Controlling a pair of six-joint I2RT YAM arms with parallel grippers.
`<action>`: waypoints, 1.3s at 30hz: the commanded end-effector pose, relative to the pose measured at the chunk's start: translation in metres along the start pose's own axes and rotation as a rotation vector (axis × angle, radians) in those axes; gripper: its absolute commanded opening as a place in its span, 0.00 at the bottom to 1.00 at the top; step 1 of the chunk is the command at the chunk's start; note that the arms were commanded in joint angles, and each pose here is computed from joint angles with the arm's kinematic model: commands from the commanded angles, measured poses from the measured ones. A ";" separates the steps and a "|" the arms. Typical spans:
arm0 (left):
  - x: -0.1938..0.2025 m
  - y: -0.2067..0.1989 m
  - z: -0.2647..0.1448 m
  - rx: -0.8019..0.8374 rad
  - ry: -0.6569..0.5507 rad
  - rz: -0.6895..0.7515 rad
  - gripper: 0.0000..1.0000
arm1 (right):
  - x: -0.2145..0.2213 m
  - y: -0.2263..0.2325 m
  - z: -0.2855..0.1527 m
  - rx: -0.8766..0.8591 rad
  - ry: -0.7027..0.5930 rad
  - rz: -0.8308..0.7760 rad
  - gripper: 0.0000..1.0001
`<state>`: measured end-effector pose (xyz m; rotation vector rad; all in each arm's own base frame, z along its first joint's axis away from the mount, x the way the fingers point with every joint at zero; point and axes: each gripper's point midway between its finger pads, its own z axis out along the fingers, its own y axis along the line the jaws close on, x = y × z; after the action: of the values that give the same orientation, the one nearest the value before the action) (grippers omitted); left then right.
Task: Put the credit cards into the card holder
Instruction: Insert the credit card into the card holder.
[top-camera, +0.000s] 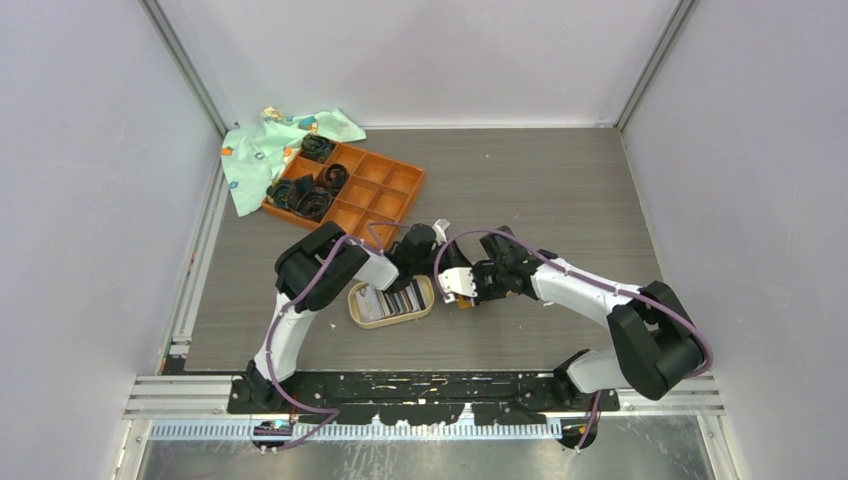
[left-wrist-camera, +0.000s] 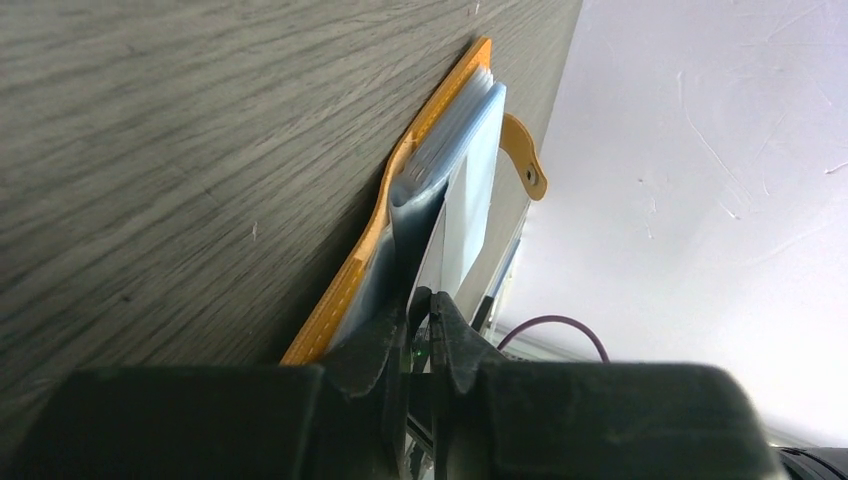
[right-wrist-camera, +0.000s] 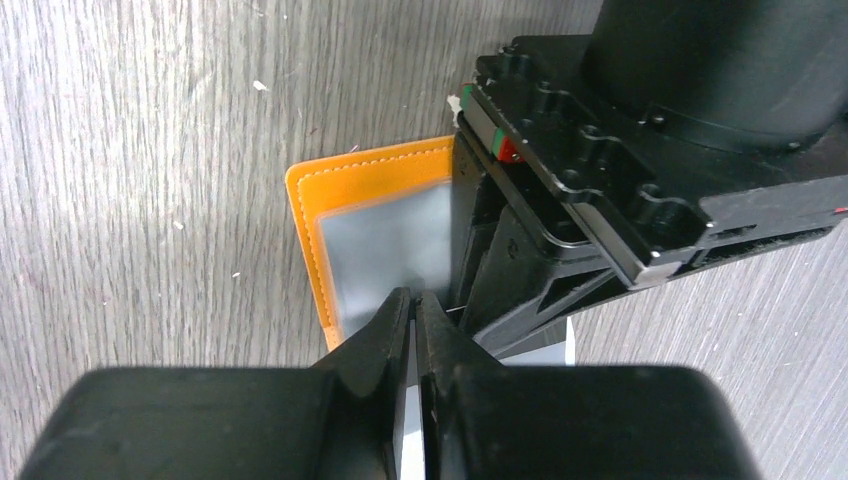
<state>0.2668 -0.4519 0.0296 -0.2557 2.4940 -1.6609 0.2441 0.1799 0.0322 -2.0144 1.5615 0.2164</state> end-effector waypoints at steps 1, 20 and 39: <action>0.010 0.052 0.000 -0.152 0.030 -0.041 0.13 | 0.011 -0.005 -0.009 0.001 0.072 -0.047 0.12; 0.008 0.048 -0.002 -0.137 0.016 -0.027 0.25 | 0.037 -0.017 -0.027 0.046 0.121 0.028 0.12; 0.005 0.021 -0.009 -0.042 -0.015 0.080 0.26 | 0.020 -0.025 -0.052 0.029 -0.111 0.308 0.19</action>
<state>0.2679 -0.4516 0.0331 -0.1802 2.4280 -1.6740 0.2559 0.1268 0.0382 -1.8667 1.8027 0.2490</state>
